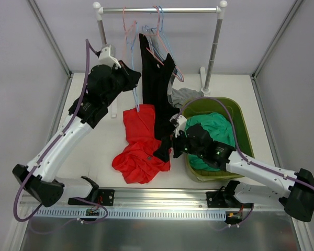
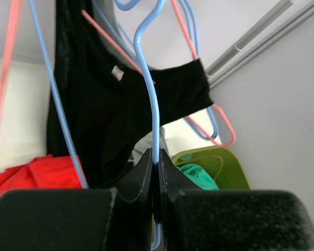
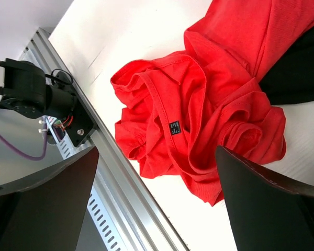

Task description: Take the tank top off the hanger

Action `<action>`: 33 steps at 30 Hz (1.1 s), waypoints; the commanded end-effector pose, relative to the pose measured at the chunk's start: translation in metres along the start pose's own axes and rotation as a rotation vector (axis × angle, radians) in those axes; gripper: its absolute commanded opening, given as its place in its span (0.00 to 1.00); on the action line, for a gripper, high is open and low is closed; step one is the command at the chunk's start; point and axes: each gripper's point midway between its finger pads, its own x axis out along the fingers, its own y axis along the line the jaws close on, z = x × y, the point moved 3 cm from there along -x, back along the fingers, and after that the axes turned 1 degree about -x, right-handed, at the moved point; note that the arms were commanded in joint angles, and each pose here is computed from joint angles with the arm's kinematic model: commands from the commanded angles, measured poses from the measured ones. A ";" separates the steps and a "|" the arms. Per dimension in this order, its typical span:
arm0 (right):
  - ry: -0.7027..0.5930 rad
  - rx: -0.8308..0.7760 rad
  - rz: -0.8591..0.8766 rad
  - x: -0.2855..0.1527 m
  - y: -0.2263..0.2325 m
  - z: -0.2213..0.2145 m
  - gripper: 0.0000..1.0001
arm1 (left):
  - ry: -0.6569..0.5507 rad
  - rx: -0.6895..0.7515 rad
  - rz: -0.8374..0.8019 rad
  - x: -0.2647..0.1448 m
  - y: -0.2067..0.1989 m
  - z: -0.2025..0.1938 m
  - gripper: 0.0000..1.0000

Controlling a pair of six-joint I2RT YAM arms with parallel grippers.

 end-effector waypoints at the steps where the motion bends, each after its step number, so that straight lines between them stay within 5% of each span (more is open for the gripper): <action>1: -0.048 0.015 0.017 -0.008 0.006 0.006 0.99 | -0.063 -0.081 -0.146 -0.001 -0.034 0.048 0.00; 21: -0.092 -0.088 0.191 -0.035 0.052 0.024 0.99 | 0.021 -0.231 -0.186 0.109 0.009 0.088 0.00; 33: -0.060 -0.144 0.145 -0.028 0.046 0.021 1.00 | 0.115 -0.249 -0.088 0.120 0.046 0.044 0.00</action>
